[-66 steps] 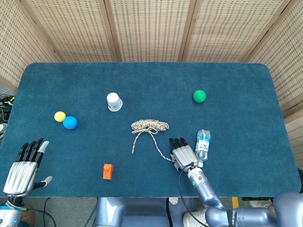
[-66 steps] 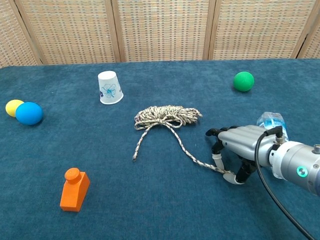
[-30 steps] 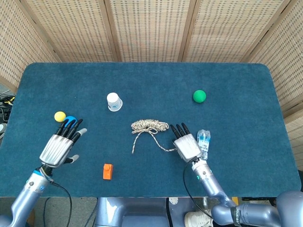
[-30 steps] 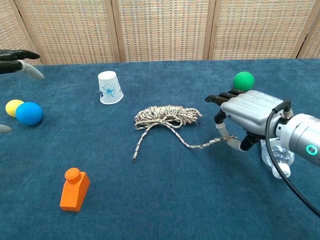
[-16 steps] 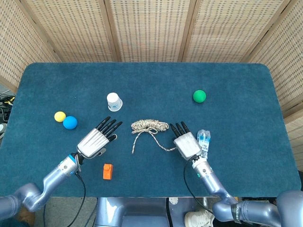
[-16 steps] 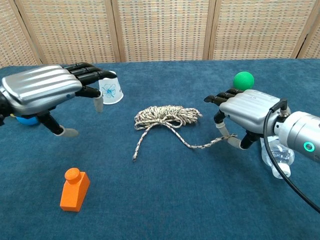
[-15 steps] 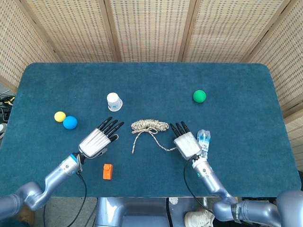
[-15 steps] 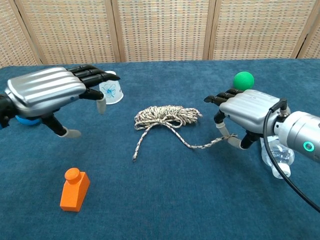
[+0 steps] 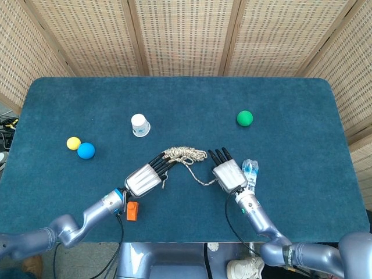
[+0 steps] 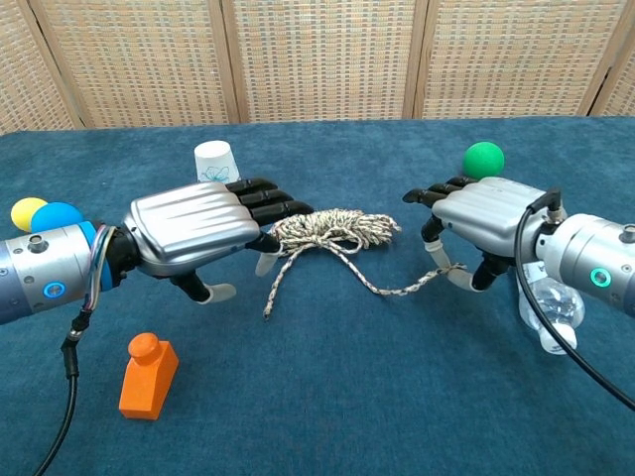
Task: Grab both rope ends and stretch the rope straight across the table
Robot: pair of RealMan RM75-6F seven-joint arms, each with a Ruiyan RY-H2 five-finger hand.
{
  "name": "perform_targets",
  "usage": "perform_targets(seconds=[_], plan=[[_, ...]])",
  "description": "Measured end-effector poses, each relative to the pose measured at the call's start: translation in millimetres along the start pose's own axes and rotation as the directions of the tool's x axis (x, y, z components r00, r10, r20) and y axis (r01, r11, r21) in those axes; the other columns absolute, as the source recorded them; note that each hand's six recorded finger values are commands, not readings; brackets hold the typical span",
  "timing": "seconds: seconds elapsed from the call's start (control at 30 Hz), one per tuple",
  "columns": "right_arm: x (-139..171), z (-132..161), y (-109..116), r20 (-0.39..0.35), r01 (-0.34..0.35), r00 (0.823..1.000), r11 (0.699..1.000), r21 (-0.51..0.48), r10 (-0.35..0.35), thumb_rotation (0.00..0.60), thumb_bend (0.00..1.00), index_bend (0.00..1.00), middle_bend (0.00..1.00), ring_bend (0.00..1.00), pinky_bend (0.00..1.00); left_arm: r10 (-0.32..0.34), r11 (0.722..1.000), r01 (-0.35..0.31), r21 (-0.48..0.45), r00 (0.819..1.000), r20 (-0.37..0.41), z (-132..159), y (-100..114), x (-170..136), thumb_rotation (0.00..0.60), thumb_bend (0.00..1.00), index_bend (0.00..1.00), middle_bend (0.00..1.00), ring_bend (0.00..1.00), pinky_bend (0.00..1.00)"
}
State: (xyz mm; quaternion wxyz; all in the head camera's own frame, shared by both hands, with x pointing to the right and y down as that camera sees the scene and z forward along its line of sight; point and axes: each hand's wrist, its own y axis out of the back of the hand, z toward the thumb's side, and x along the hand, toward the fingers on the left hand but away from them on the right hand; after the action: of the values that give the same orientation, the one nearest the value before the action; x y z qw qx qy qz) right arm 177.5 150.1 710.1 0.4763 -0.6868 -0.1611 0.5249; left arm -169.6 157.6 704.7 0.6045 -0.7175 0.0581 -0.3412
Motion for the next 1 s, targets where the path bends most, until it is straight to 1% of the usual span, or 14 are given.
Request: perform_targets(seconds=[0.17, 0.3, 0.47, 0.63, 0.83, 1.0], plan=[[0, -3, 0, 0.005, 0.000, 1.000, 1.000, 0.002, 0.000, 0.600, 0.48, 0.68, 0.00, 0.00, 0.00, -0.026, 0.999, 0.026, 0.022, 1.000, 0.004, 3, -6, 8, 0.600, 0.32, 0.47, 0.00, 0.00, 0.00], [0, -6, 0, 0.009, -0.002, 1.000, 1.000, 0.003, 0.002, 0.600, 0.48, 0.68, 0.00, 0.00, 0.00, -0.028, 0.999, 0.028, 0.040, 1.000, 0.011, 6, -6, 15, 0.600, 0.32, 0.47, 0.00, 0.00, 0.00], [-1, -7, -1, 0.013, -0.004, 1.000, 1.000, -0.003, 0.004, 0.600, 0.48, 0.68, 0.00, 0.00, 0.00, -0.026, 0.999, 0.025, 0.041, 0.999, 0.023, 12, -5, 22, 0.600, 0.32, 0.47, 0.00, 0.00, 0.00], [-2, -9, -1, 0.016, -0.003, 1.000, 1.000, -0.008, 0.003, 0.600, 0.48, 0.68, 0.00, 0.00, 0.00, -0.042, 0.998, 0.039, 0.058, 0.998, 0.038, 18, -9, 24, 0.600, 0.32, 0.47, 0.00, 0.00, 0.00], [-2, -10, -3, 0.017, -0.006, 1.000, 1.000, -0.009, 0.006, 0.600, 0.48, 0.69, 0.00, 0.00, 0.00, -0.064, 0.997, 0.062, 0.054, 0.998, 0.030, 19, -17, 24, 0.600, 0.32, 0.47, 0.00, 0.00, 0.00], [-2, -10, -2, 0.019, -0.004, 1.000, 1.000, -0.014, 0.004, 0.600, 0.48, 0.69, 0.00, 0.00, 0.00, -0.065, 0.997, 0.064, 0.047, 0.997, 0.033, 22, -19, 25, 0.600, 0.33, 0.47, 0.00, 0.00, 0.00]])
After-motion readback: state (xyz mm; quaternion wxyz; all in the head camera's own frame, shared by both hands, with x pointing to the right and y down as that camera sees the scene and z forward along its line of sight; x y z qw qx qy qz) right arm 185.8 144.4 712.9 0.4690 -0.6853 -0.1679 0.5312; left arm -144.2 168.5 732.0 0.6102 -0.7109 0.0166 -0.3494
